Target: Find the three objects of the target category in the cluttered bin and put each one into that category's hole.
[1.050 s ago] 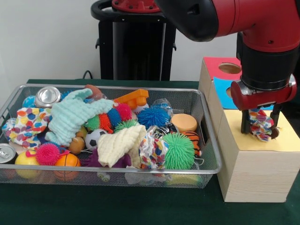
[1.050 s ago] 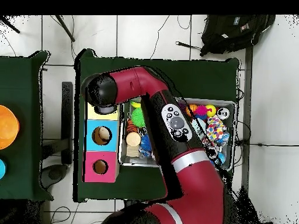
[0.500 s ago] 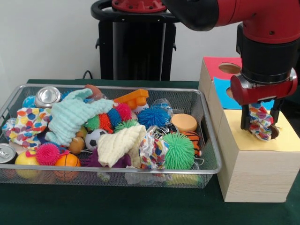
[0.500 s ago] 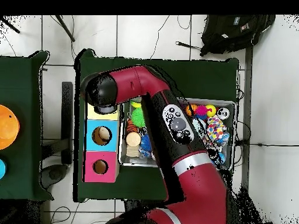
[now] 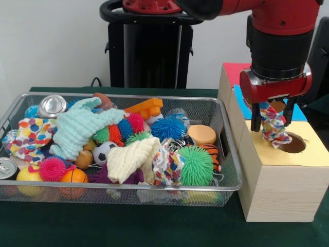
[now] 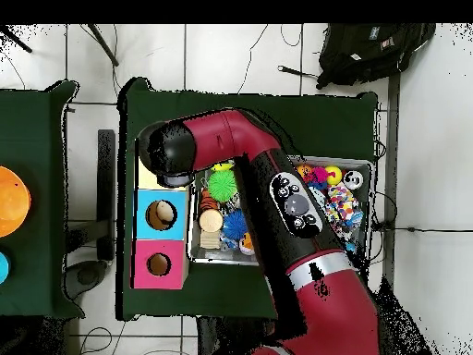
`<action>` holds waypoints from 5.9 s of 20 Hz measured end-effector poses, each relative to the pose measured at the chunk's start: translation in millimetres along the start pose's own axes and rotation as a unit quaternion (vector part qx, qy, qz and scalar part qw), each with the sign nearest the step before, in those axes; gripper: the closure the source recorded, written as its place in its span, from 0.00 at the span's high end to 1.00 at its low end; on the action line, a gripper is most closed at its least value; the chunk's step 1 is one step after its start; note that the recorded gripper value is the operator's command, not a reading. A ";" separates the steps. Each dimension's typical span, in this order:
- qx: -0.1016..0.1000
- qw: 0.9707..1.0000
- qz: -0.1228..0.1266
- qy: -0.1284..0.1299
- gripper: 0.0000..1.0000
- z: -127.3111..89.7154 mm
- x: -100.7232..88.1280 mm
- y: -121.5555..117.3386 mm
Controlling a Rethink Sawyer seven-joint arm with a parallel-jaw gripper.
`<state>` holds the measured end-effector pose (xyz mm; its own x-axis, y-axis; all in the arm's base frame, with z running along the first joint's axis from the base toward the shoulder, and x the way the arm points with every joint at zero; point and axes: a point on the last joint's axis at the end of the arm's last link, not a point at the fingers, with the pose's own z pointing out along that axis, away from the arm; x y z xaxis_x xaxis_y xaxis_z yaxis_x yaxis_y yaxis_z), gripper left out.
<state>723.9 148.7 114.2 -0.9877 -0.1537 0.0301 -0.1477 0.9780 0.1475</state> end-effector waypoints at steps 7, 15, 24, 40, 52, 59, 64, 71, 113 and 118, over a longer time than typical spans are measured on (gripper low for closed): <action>0.002 1.000 0.001 -0.002 0.00 -8.6 3.0 -5.3; 0.004 1.000 -0.005 -0.002 0.00 -13.6 7.2 -0.2; 0.002 1.000 -0.010 0.003 0.00 -12.4 12.2 5.4; -0.002 1.000 -0.022 0.001 0.00 -6.0 18.2 20.9; -0.007 0.999 -0.039 -0.006 0.00 4.7 26.6 42.0; -0.009 0.999 -0.038 -0.015 0.00 5.8 24.4 42.4; -0.010 0.999 -0.039 -0.015 0.00 8.5 24.8 42.5; -0.009 0.999 -0.040 -0.014 0.00 10.5 24.6 42.4; 0.010 0.998 -0.051 -0.038 0.00 11.4 -18.4 73.7; 0.011 0.998 -0.044 -0.032 0.00 9.4 -22.2 65.5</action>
<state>735.6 217.5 113.9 -0.9722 -0.2297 -0.0452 -0.2336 0.9643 0.1250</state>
